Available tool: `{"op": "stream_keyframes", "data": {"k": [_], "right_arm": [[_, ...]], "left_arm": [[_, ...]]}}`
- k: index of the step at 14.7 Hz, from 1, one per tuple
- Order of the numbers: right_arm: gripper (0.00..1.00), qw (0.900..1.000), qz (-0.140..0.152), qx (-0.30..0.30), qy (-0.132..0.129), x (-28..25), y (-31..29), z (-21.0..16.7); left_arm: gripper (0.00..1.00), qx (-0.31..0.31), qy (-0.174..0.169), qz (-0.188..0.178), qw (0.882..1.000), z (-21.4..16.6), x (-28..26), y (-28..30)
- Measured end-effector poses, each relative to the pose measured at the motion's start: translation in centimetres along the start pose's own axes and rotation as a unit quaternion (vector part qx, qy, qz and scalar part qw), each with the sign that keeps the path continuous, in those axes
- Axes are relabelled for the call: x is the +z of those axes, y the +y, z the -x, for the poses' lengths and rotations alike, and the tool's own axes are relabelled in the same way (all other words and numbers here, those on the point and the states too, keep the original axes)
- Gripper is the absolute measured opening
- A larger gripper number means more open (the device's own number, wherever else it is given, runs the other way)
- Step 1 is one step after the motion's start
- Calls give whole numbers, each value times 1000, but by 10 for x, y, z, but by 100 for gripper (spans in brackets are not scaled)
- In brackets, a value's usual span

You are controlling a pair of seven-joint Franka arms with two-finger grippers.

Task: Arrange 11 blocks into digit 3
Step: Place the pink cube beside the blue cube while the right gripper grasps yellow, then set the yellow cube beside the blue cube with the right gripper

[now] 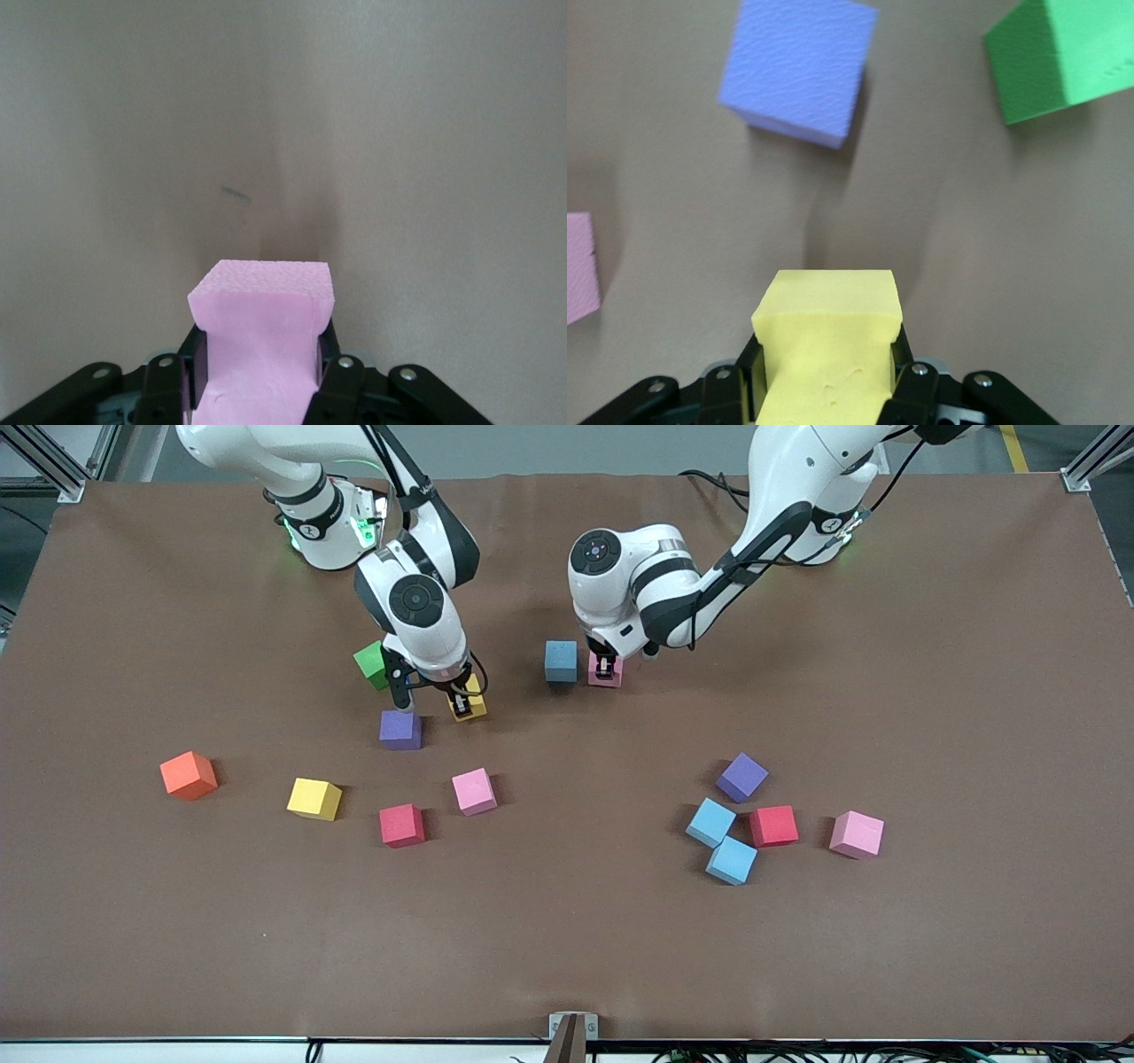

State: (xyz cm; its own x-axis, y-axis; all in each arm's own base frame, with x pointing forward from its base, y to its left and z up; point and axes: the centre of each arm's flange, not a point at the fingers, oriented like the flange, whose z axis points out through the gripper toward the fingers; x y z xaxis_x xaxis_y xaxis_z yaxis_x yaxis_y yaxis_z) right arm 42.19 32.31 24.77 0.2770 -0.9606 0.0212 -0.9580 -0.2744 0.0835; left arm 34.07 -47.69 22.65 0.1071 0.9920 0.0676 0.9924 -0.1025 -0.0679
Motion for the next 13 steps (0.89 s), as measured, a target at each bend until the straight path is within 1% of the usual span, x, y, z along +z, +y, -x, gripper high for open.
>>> {"op": "stream_keyframes", "data": {"k": [2,4,8,11,13], "right_arm": [[56,1000,7,24,2,3,12,-2],[56,999,10,43,4,9,25,3],[56,997,-5,78,-1,11,38,31],[56,996,-11,84,-3,10,43,43],[56,996,-25,88,-12,8,43,51]], "left_arm": [[50,0,-5,-1,1000,5,0,3],[50,1,-9,-3,1000,9,0,3],[50,7,-8,-10,1000,16,8,-3],[50,7,-8,-12,1000,16,9,-2],[50,6,-8,-12,1000,16,9,-2]]}}
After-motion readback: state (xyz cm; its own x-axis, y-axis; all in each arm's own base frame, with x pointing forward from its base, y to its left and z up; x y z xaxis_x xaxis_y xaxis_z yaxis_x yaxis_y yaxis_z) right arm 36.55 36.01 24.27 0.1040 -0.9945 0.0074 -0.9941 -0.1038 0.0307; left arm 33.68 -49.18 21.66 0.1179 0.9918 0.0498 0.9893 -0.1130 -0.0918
